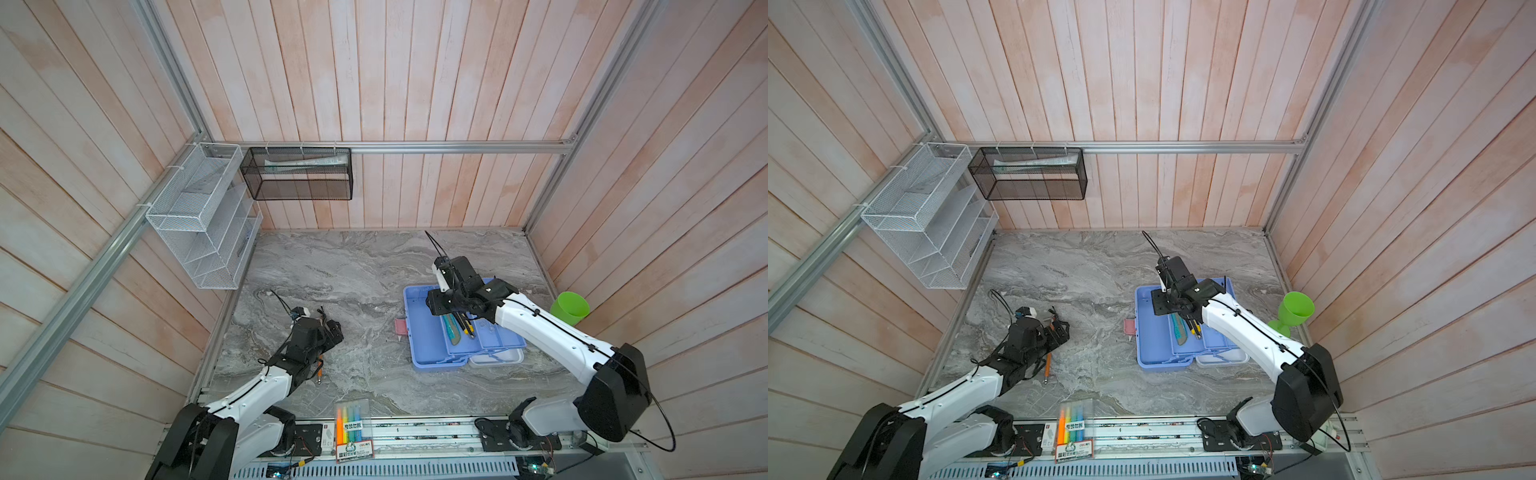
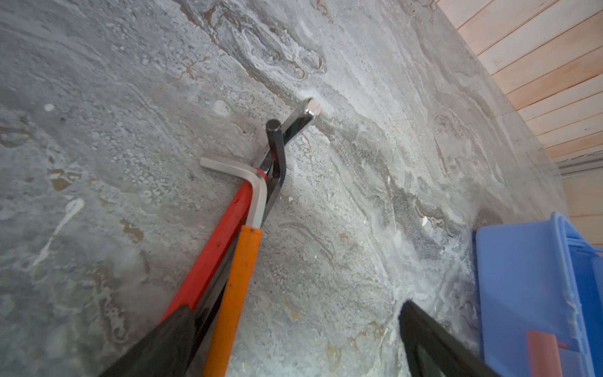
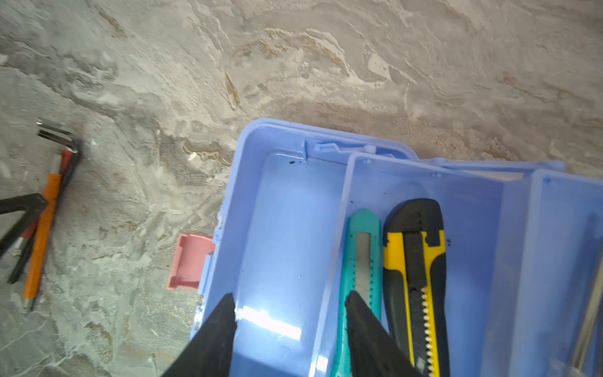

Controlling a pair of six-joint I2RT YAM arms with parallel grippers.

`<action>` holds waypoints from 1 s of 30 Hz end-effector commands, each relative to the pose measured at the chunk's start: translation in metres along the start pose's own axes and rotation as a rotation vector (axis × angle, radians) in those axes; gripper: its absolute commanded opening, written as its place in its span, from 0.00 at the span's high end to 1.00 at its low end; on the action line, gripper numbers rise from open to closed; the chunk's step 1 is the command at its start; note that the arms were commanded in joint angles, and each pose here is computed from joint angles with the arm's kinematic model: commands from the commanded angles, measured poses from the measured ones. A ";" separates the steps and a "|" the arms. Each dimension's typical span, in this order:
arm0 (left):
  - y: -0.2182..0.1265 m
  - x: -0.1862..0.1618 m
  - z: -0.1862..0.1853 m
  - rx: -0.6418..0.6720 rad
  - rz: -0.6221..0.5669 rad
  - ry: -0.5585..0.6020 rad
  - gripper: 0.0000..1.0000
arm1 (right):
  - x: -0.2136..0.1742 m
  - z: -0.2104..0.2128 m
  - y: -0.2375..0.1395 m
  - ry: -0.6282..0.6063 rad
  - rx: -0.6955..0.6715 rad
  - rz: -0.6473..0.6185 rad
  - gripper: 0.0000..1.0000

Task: Pack the tool kit
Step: 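Open the right gripper and lift it away from the tray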

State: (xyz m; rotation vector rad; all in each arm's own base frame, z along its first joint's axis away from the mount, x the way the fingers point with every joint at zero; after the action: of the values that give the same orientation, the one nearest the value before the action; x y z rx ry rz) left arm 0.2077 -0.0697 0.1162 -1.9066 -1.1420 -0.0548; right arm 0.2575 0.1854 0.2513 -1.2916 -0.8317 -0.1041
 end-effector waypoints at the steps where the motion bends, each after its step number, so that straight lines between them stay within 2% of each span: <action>1: -0.004 0.002 0.004 0.039 -0.035 -0.008 0.00 | 0.001 0.005 -0.005 0.022 0.062 -0.055 0.46; 10: -0.012 0.017 -0.003 0.096 -0.151 0.016 0.00 | -0.003 0.024 0.004 -0.002 0.204 -0.075 0.46; 19: 0.000 0.007 0.006 0.135 -0.078 0.005 0.00 | 0.001 0.047 0.012 -0.043 0.286 -0.084 0.46; 30: 0.001 -0.022 -0.006 -0.046 0.023 -0.038 0.00 | -0.001 0.050 0.023 -0.063 0.294 -0.071 0.46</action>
State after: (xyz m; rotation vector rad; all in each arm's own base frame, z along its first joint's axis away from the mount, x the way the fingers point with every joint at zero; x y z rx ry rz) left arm 0.2023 -0.0774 0.1099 -1.8667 -1.1559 -0.0397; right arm 0.2422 0.2316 0.2433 -0.9921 -0.9183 -0.0251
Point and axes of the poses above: each gripper's point midway between its finger pads, its own y axis out along the fingers, its own z axis along the line the jaws close on, x = y × z, the point moved 10 cm from there along -y, back along the fingers, and after that the axes turned 13 degrees about -y, right-handed, at the moved point
